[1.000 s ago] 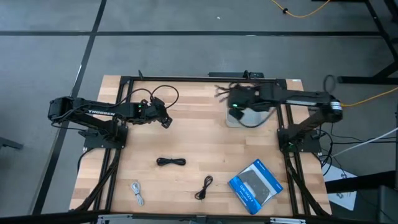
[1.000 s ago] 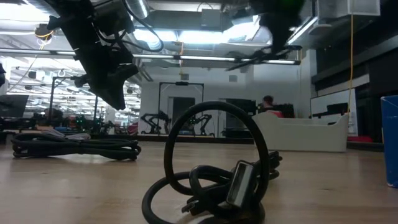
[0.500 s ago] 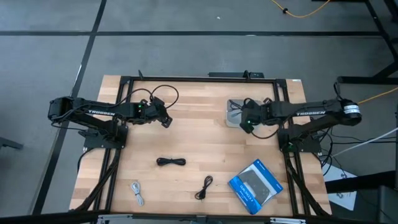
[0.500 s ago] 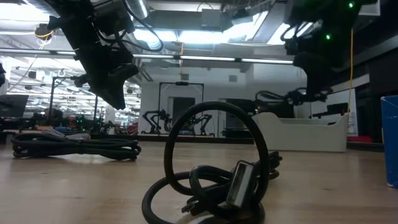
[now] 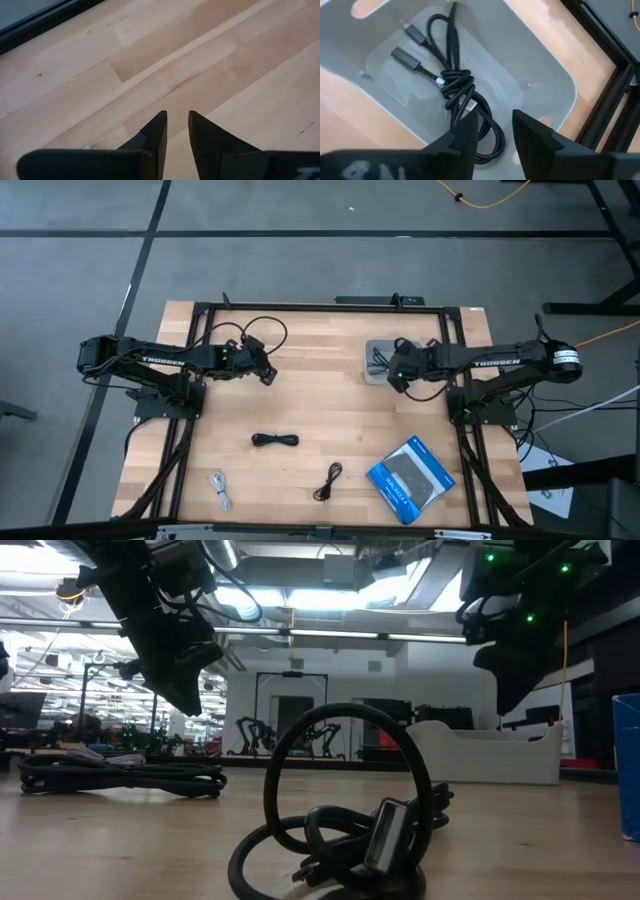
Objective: Pick and place USB-C Cables
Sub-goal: Put the gray USB cable into the gray bin
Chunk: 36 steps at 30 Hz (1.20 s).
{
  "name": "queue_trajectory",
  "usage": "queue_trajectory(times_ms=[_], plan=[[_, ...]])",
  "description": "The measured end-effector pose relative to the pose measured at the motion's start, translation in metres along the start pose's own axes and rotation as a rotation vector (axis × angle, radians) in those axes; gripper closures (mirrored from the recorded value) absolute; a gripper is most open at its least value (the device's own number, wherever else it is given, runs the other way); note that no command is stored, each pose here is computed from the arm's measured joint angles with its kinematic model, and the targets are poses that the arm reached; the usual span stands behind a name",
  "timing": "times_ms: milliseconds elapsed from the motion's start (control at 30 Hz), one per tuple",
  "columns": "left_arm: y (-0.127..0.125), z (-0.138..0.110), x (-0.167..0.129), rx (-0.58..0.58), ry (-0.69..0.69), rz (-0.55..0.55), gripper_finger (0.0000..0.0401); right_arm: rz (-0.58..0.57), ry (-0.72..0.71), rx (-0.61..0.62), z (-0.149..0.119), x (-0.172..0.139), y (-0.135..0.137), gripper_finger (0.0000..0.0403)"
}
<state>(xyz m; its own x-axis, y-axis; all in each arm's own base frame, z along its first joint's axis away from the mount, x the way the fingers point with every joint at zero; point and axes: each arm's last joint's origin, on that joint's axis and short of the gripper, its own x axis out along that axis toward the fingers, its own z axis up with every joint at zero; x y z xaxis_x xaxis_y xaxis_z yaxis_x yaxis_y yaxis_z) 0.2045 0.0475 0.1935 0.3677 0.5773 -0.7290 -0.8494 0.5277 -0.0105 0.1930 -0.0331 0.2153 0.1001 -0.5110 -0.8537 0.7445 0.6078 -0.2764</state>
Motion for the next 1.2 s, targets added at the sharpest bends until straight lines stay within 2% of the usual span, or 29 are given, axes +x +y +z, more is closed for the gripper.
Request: queue_trajectory(times_ms=[167,533,667,733,867,933,1000,1133,1200], plan=[[0.0,0.0,0.0,0.0,0.0,0.0,0.0328,0.021,-0.028,-0.006,0.01,-0.008,0.0,0.0275],[0.0,0.0,0.0,0.0,0.0,0.0,0.0328,0.13,-0.174,0.008,0.046,-0.054,0.001,0.0275],[0.0,0.0,0.0,0.018,0.0,0.0,0.0328,0.23,-0.197,0.004,0.047,-0.059,0.01,0.0274],[0.0,0.0,0.0,0.096,0.001,0.005,0.0328,0.29,-0.188,-0.021,0.046,-0.062,0.015,0.0274],[0.003,0.001,0.001,0.447,-0.004,0.044,0.0328,0.348,-0.179,-0.073,0.04,-0.067,0.022,0.0274],[0.004,0.002,0.002,0.529,-0.006,0.046,0.0328,0.358,-0.182,-0.09,0.037,-0.07,0.025,0.0274],[0.007,0.004,0.004,0.498,0.012,0.045,0.0328,0.367,-0.185,-0.104,0.035,-0.072,0.028,0.0274],[0.023,0.013,0.012,0.248,0.134,0.006,0.0328,0.378,-0.189,-0.12,0.032,-0.074,0.031,0.0274],[0.034,0.017,0.015,0.178,0.205,-0.011,0.0328,0.381,-0.192,-0.121,0.032,-0.074,0.031,0.0274]])
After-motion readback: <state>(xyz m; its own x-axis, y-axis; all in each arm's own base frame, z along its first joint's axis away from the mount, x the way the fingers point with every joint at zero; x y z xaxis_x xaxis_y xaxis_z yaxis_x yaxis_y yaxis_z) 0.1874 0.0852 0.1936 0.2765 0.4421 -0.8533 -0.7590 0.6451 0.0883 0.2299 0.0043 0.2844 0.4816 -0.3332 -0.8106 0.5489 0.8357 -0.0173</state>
